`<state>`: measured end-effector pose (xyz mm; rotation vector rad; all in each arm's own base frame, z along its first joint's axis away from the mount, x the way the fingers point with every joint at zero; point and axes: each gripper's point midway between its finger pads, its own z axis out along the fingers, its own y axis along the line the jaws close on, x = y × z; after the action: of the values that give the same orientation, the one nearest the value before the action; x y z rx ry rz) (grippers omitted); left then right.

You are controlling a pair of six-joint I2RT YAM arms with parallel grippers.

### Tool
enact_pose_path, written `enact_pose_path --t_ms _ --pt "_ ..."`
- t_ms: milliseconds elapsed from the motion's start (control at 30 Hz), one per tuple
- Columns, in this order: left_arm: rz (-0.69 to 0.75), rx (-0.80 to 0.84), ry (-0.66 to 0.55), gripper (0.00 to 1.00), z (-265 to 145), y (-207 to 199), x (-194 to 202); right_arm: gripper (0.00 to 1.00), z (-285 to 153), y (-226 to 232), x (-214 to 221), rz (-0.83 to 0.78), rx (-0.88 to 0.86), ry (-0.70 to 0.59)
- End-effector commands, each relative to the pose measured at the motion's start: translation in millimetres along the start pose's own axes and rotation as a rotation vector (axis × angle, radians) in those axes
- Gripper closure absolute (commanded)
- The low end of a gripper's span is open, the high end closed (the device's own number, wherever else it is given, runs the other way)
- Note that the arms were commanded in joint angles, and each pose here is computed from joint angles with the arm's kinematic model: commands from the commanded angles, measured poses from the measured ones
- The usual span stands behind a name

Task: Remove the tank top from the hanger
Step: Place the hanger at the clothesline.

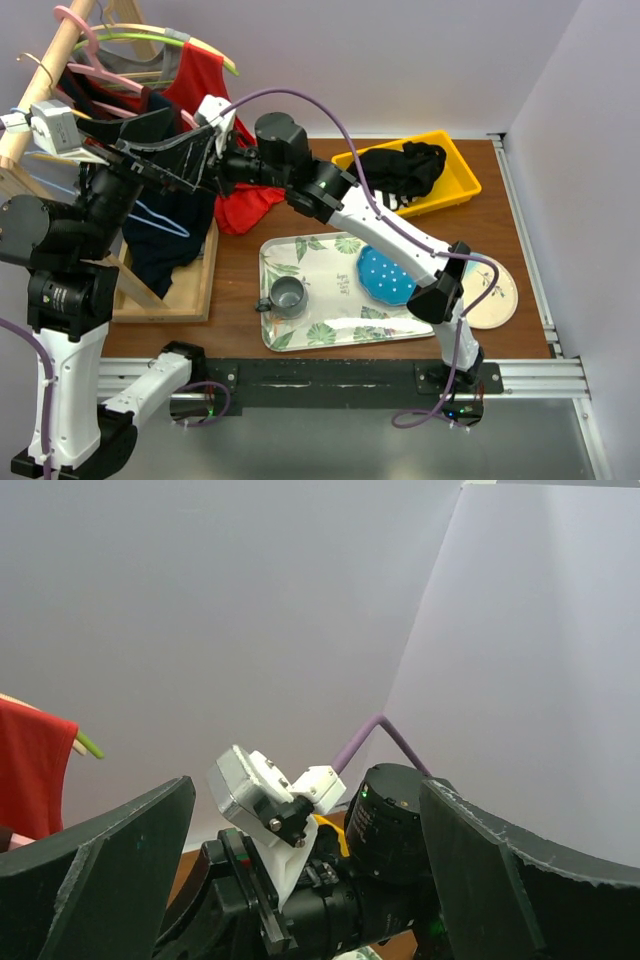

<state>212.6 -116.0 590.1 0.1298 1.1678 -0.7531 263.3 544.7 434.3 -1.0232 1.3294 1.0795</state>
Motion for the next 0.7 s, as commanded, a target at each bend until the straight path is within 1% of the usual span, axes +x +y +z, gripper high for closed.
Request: enact_pose_path --t_ms 0,33,167,367,400,467,500,567,633,667 --pt "0.021 -0.007 -0.016 0.00 2.2 1.9 -3.6 1.00 -4.3 -0.3 -27.1 -0.031 0.038 -0.085" --pt "0.022 -0.011 -0.014 0.00 2.9 3.2 -2.7 1.00 -4.0 -1.9 -19.7 -0.027 0.045 -0.069" --pt "0.030 -0.022 -0.008 0.00 3.7 6.4 -0.7 1.00 -9.7 -5.9 -14.0 -0.030 0.071 -0.034" --pt "0.042 -0.047 -0.008 0.00 4.5 12.0 0.0 1.00 -18.7 -9.6 -12.8 -0.042 0.109 -0.018" --pt "0.045 -0.049 -0.008 0.00 4.8 12.4 -0.3 0.85 -19.0 -10.4 -11.7 -0.039 0.114 -0.014" --pt "0.047 -0.053 -0.005 0.00 5.6 13.8 0.5 0.68 -20.3 -9.9 -15.0 -0.042 0.114 -0.019" --pt "0.056 -0.058 -0.006 0.00 5.0 14.8 0.4 0.56 -22.0 -10.6 -18.5 -0.042 0.118 -0.025" --pt "0.064 -0.075 -0.001 0.00 4.3 17.7 0.4 0.45 -26.1 -11.1 -26.5 -0.045 0.130 -0.038" --pt "0.083 -0.098 -0.009 0.00 1.1 19.5 -5.3 0.41 -31.0 -15.6 -31.8 -0.046 0.165 -0.045" --pt "0.090 -0.105 -0.016 0.00 -0.8 19.4 -8.7 0.37 -36.8 -16.7 -40.6 -0.048 0.183 -0.062"
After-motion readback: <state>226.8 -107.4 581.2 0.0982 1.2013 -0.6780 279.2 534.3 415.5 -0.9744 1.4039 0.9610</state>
